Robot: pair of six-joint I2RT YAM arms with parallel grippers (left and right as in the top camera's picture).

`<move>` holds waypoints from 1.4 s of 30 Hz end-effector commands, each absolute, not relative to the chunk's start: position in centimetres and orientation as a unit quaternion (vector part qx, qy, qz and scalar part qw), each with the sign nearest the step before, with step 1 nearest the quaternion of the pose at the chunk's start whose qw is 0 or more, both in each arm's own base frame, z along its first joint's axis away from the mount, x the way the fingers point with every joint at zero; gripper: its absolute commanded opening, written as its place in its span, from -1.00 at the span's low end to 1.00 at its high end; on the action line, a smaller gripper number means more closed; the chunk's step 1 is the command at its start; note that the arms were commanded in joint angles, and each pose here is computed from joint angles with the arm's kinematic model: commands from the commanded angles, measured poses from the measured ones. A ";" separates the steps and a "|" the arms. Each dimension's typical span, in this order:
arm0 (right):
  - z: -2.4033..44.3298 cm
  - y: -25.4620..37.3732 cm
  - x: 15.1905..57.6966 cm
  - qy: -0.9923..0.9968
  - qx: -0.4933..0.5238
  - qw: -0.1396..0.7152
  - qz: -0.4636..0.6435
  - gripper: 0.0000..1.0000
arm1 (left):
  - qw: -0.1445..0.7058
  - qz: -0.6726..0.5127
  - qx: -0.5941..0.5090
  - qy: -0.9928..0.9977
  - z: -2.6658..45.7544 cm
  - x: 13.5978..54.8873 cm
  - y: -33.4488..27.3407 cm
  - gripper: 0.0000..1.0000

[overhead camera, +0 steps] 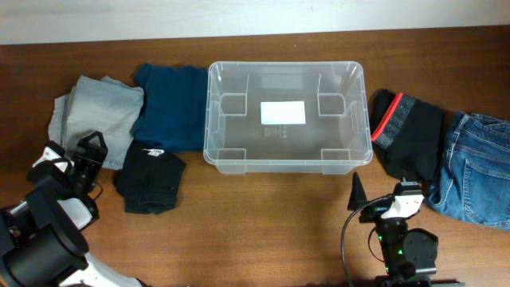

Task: Pack container
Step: 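Lower the left gripper and grasp the folded light-blue jeans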

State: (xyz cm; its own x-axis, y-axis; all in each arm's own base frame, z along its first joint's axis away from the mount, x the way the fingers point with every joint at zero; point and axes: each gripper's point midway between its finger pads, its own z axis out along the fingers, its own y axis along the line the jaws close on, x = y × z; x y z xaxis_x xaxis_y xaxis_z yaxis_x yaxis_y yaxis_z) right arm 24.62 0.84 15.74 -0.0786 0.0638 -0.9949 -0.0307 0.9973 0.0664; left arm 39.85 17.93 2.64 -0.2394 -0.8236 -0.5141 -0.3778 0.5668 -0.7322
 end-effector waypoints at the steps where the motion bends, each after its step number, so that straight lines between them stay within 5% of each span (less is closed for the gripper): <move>1: 15.5 1.1 24.6 0.735 0.005 0.677 0.037 0.97 | 0.406 -0.236 -0.458 0.755 -1.7 38.0 16.9 0.81; 4: 15.5 1.1 24.6 0.735 0.005 0.677 0.037 0.96 | 0.407 -0.232 -0.460 0.755 -1.8 37.9 17.0 0.47; 9: 15.5 1.1 24.6 0.735 0.005 0.677 0.037 0.97 | 0.408 -0.229 -0.461 0.754 -1.8 37.9 17.2 0.25; 12: 15.5 1.1 24.6 0.735 0.005 0.677 0.037 0.97 | 0.409 -0.227 -0.462 0.754 -1.7 38.0 17.3 -0.31; 19: 15.5 1.1 24.6 0.735 0.005 0.677 0.037 0.97 | 0.416 -0.243 -0.477 0.735 -1.0 38.4 17.4 -0.46; 23: 15.5 1.1 24.6 0.735 0.005 0.677 0.037 0.97 | 0.468 -0.298 -0.430 0.712 2.6 40.3 16.9 -0.93; 42: 15.5 1.1 24.6 0.735 0.005 0.677 0.037 0.97 | 0.510 -0.422 -0.432 0.613 11.3 38.9 19.7 -0.98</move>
State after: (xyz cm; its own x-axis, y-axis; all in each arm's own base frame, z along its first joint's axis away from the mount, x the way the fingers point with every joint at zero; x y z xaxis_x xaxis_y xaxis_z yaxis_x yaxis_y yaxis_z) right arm 24.62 0.84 15.74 -0.0786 0.0642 -0.9948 -0.0307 0.9973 0.0668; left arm 39.05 19.56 7.17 -0.1041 -0.9678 -0.2294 -0.1875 0.2456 -0.9511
